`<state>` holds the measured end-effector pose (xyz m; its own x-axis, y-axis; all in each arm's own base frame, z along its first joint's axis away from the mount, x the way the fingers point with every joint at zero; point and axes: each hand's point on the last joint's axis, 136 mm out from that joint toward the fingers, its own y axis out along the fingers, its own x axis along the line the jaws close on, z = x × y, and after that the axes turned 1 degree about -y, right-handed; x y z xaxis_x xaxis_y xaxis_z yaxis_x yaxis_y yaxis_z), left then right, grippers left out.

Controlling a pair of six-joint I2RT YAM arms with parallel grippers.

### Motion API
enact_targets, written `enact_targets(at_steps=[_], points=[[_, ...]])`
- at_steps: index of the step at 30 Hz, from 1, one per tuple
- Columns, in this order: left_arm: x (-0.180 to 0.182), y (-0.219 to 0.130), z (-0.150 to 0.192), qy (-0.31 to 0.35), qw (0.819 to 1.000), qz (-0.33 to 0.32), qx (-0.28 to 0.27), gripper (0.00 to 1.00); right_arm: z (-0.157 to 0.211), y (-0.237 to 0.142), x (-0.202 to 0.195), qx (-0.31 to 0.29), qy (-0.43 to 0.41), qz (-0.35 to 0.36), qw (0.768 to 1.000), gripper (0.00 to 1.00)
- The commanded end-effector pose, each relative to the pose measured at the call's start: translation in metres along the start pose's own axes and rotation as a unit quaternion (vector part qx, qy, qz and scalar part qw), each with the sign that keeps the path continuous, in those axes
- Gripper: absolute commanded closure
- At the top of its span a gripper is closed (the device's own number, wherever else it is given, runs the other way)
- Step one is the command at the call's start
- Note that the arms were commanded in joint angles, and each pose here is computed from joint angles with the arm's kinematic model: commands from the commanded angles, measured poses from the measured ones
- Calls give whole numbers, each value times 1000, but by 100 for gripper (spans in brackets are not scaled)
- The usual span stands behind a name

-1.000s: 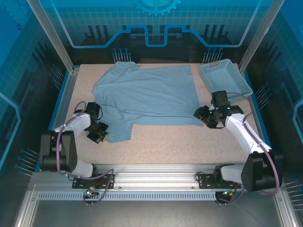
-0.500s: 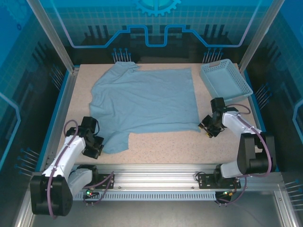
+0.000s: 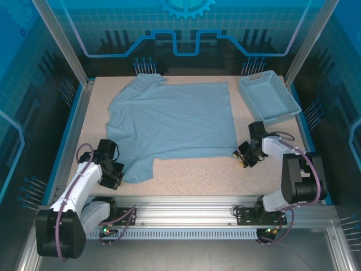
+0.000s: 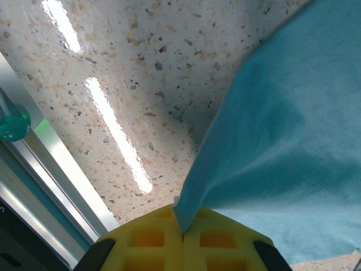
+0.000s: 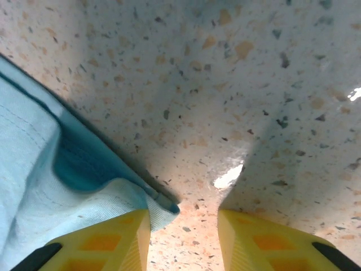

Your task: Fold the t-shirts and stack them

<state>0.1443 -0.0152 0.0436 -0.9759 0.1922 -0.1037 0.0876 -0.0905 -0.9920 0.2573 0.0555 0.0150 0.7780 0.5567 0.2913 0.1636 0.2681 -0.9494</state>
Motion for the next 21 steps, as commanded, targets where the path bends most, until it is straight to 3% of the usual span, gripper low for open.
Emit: enact_targets(at_steps=[1, 5, 12, 21], points=[[2, -1, 4, 1, 1000, -10, 8, 100, 4, 8, 9, 11, 11, -15, 1000, 62], [0, -3, 2, 5, 1000, -10, 2, 100, -7, 12, 15, -6, 7, -11, 1000, 69], [-3, -8, 0, 9, 1000, -9, -3, 100, -16, 10, 20, -32, 10, -13, 999, 100], [-1, -23, 7, -20, 1000, -5, 4, 100, 0, -20, -12, -44, 8, 39, 998, 100]])
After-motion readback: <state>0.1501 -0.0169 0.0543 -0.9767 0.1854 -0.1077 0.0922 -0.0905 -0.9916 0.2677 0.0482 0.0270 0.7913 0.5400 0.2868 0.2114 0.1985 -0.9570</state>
